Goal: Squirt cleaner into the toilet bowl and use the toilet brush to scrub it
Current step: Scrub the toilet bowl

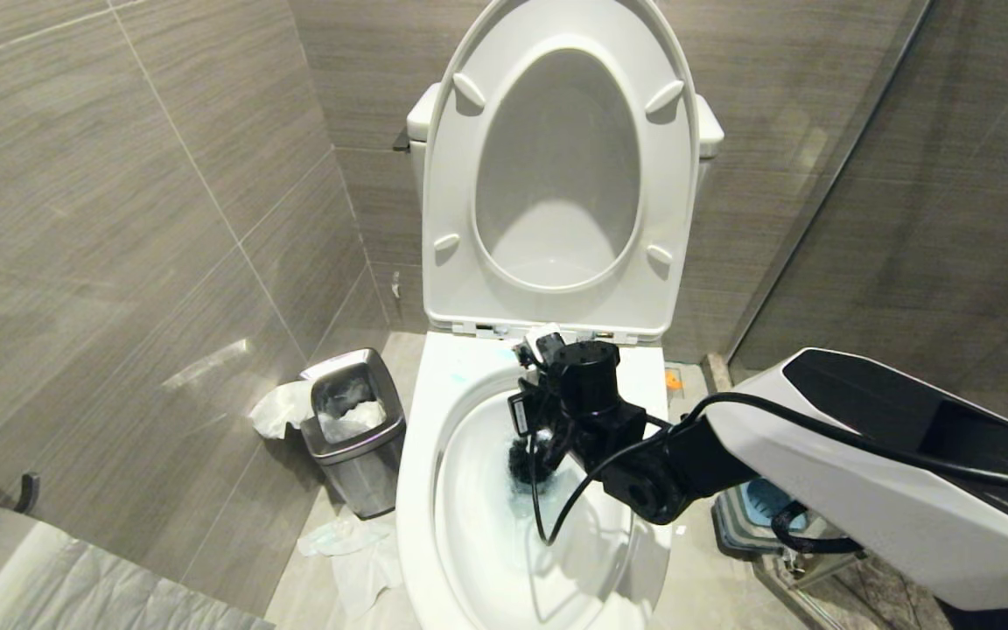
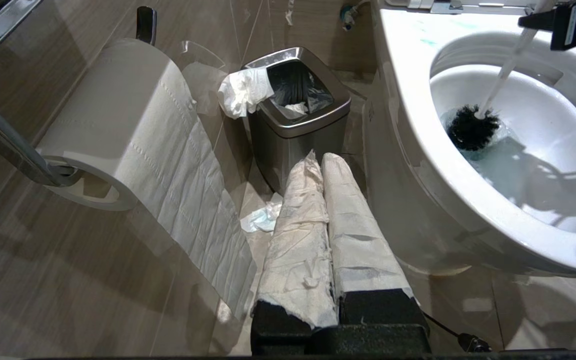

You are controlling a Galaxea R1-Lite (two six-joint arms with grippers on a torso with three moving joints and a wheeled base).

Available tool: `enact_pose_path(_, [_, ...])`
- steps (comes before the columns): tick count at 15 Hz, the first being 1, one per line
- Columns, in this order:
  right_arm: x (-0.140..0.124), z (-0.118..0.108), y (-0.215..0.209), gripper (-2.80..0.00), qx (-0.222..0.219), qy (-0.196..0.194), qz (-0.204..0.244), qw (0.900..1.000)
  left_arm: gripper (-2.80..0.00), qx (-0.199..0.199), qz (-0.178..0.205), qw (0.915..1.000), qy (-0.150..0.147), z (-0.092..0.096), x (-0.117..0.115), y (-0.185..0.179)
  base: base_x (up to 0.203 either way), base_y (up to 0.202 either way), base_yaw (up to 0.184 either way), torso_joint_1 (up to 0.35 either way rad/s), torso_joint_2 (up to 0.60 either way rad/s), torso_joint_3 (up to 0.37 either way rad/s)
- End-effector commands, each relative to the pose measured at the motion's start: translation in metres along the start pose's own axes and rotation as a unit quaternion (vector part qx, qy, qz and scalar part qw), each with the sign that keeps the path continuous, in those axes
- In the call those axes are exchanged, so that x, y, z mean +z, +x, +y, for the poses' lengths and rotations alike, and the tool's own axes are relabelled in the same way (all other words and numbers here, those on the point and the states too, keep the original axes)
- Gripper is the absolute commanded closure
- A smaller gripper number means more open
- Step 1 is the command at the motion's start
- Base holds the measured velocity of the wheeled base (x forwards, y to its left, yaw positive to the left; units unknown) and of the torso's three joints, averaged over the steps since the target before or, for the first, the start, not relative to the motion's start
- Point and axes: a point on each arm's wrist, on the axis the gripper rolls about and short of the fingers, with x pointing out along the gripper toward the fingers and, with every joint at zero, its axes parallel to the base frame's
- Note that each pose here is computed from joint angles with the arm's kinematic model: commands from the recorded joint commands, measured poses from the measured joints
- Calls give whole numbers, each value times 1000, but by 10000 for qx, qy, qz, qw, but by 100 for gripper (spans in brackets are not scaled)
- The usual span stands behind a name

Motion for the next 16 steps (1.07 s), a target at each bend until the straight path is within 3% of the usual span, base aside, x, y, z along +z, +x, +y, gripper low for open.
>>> enact_pose_path(1, [30,-5,-17,0,-7,76,-282,9996,0,0,9,10000,-2,0,0,0,0,0,0,0,0,0])
enact_pose_path(6, [88,-15,-81,0,137,90,-436,9989,0,1,9,10000,-2,0,0,0,0,0,0,0,0,0])
enact_pose_path(12, [110,-1,-165,0,414,-7,-476,9980,0,-6,9,10000,-2,0,0,0,0,0,0,0,0,0])
enact_pose_path(16, [134,1,-188,0,393,-1,-554,9977,0,1,9,10000,-2,0,0,0,0,0,0,0,0,0])
